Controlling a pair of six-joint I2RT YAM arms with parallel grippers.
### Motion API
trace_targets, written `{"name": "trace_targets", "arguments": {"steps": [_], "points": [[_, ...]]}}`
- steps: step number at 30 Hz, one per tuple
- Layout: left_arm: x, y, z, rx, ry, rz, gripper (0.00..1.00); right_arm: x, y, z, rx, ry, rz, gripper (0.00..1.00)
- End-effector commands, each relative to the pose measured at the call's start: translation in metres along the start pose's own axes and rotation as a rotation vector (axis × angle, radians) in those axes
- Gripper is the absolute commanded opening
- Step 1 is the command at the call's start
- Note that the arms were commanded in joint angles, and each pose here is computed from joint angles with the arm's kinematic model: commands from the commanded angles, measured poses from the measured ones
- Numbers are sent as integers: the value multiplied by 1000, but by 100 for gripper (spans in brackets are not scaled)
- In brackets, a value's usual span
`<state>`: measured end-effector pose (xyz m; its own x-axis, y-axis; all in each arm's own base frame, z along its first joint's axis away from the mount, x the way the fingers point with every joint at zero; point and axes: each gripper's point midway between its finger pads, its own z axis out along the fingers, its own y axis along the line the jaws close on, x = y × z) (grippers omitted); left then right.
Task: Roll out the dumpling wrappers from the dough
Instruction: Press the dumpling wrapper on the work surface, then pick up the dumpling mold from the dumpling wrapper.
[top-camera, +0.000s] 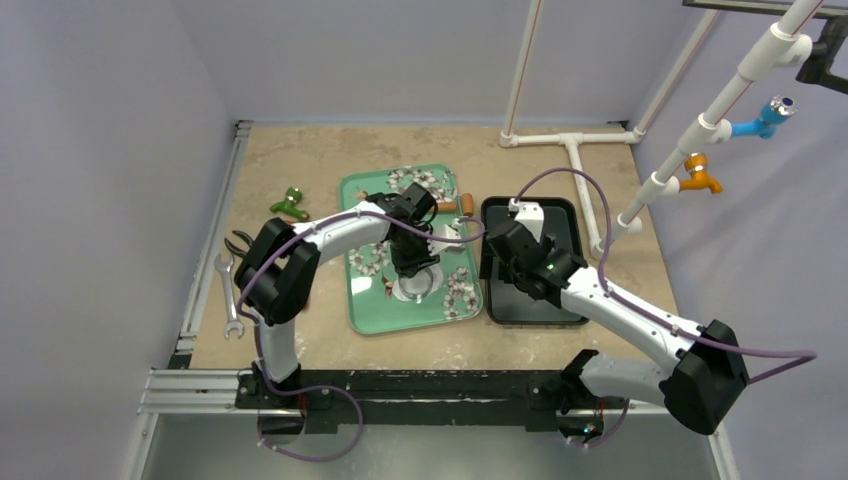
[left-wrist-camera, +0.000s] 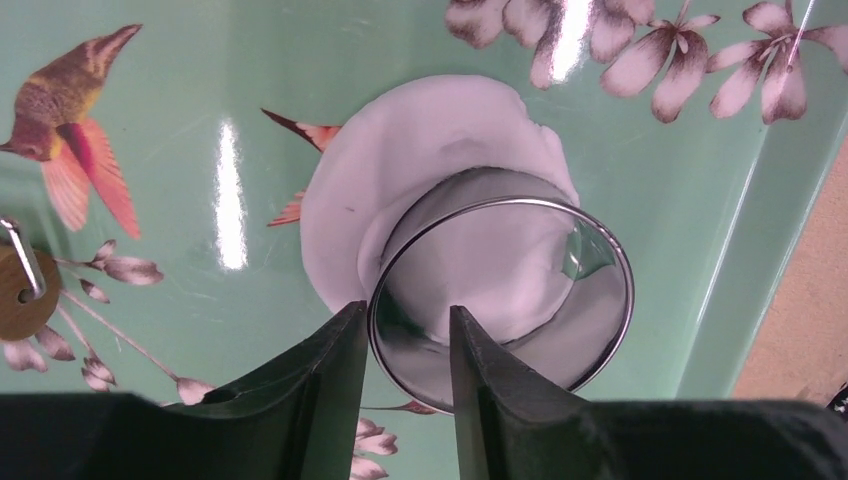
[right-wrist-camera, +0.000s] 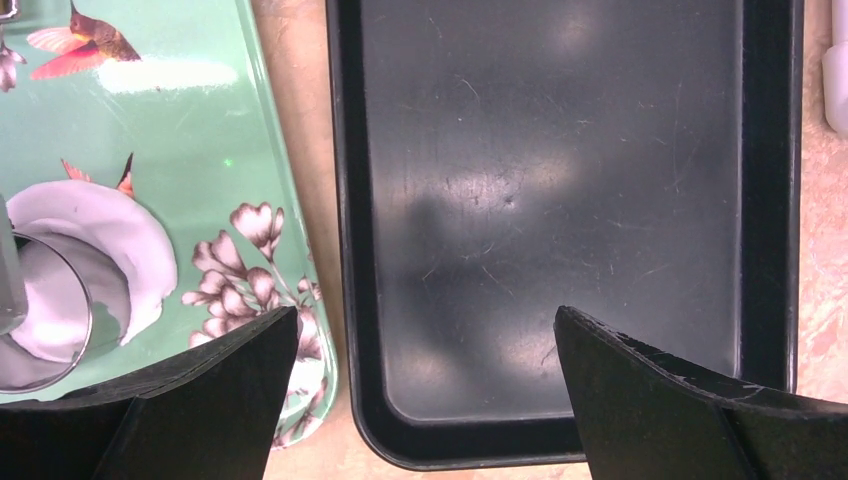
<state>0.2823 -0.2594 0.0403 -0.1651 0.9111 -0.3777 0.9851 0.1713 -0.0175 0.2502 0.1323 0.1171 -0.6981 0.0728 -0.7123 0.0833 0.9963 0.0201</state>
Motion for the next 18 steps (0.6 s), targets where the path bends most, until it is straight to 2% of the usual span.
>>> {"name": "trace_targets", "arguments": {"steps": [1, 5, 7, 9, 10, 12, 15, 18], "points": [[-5, 7, -1, -23, 18, 23, 34, -3, -7, -1, 28, -19, 26, 99], [-1, -3, 5, 6, 51, 68, 32, -2, -9, -2, 32, -22, 25, 99], [-2, -6, 4, 7, 49, 73, 27, -1, -10, -3, 31, -21, 30, 99], [-7, -6, -2, -4, 32, 58, 15, -1, -10, -4, 25, -21, 35, 99], [-9, -7, -6, -3, 21, 55, 14, -1, -10, -4, 22, -23, 38, 99], [-14, -11, -15, 15, 3, 51, 14, -2, -9, -5, 18, -24, 35, 99], [-20, -15, -22, 34, -16, 40, 20, -1, -10, -5, 21, -21, 30, 99], [-15, -15, -17, 45, 15, 35, 20, 0, -11, -4, 27, -17, 26, 99]]}}
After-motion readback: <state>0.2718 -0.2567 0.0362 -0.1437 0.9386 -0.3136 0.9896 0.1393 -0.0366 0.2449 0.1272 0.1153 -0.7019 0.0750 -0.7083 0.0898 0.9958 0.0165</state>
